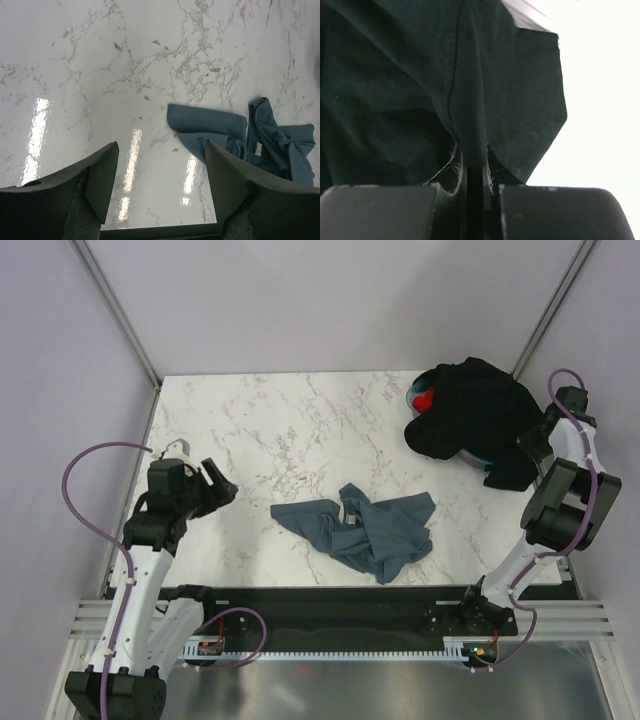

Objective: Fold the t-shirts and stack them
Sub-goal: Flatten the tshirt out

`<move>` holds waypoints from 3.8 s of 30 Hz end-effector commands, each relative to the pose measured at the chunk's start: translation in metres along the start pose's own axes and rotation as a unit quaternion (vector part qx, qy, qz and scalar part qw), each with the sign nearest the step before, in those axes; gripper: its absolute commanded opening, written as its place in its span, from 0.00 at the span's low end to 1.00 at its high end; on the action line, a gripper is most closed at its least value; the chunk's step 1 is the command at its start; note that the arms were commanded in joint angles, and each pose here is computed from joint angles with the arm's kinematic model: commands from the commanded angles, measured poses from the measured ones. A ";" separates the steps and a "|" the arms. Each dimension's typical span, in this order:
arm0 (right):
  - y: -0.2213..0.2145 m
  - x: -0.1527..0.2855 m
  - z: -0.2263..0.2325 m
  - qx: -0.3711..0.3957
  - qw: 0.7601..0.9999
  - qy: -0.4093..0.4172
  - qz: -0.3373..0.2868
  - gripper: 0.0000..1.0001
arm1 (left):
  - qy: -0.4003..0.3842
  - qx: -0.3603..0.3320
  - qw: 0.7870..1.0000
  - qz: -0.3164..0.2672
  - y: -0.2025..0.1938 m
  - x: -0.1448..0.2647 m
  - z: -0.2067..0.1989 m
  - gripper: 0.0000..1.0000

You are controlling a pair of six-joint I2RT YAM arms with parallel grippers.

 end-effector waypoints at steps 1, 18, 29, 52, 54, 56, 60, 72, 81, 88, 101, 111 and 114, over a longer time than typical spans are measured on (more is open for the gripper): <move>0.048 -0.001 0.015 -0.030 0.997 -0.010 -0.072 0.00 | -0.011 0.001 1.000 0.007 -0.001 -0.001 -0.005 0.76; 0.107 -0.012 0.015 -0.230 0.957 0.087 -0.152 0.00 | 0.007 0.001 1.000 0.028 -0.006 -0.009 0.000 0.74; 0.058 0.084 0.069 -0.005 0.984 0.100 -0.151 0.98 | 0.013 0.004 1.000 0.027 -0.005 -0.011 0.001 0.73; -0.385 0.215 0.079 0.498 0.846 0.184 -0.051 0.64 | 0.006 0.000 0.999 0.039 -0.008 -0.012 -0.001 0.72; -0.396 0.211 0.076 0.525 0.834 0.162 -0.056 0.62 | 0.004 0.000 0.999 0.037 -0.008 -0.012 -0.002 0.72; -0.400 0.211 0.080 0.534 0.829 0.152 -0.070 0.61 | 0.003 0.001 0.999 0.036 -0.008 -0.011 -0.002 0.72; -0.407 0.200 0.077 0.585 0.800 0.078 -0.108 0.61 | -0.001 0.000 0.999 0.032 -0.007 -0.009 -0.003 0.72; -0.400 0.190 0.080 0.626 0.761 -0.004 -0.168 0.43 | -0.009 0.000 0.999 0.032 -0.007 -0.007 -0.006 0.72; -0.389 0.198 0.081 0.620 0.762 -0.010 -0.184 0.27 | -0.010 -0.001 0.999 0.030 -0.007 -0.006 -0.006 0.72; -0.369 0.219 0.088 0.588 0.784 0.019 -0.197 0.00 | -0.010 -0.001 1.000 0.026 -0.006 -0.005 -0.006 0.73; -0.191 0.242 0.115 0.423 0.877 0.029 -0.226 0.00 | -0.011 0.025 0.995 0.092 -0.029 -0.040 -0.017 0.73; -0.145 0.227 0.090 0.379 0.903 0.026 -0.200 0.00 | 0.050 -0.013 0.986 0.159 -0.095 -0.107 -0.035 0.70; -0.127 0.227 0.078 0.363 0.910 0.022 -0.200 0.00 | 0.060 -0.011 0.983 0.173 -0.110 -0.121 -0.028 0.70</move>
Point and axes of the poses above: each gripper's point midway between its finger pads, its own x axis back along the fingers, its own z axis along the line the jaws close on, y = z × x, the point moved 3 cm from there along x, back along the fingers, and after that the axes turned 14 degrees about x, right-handed, at the moved point
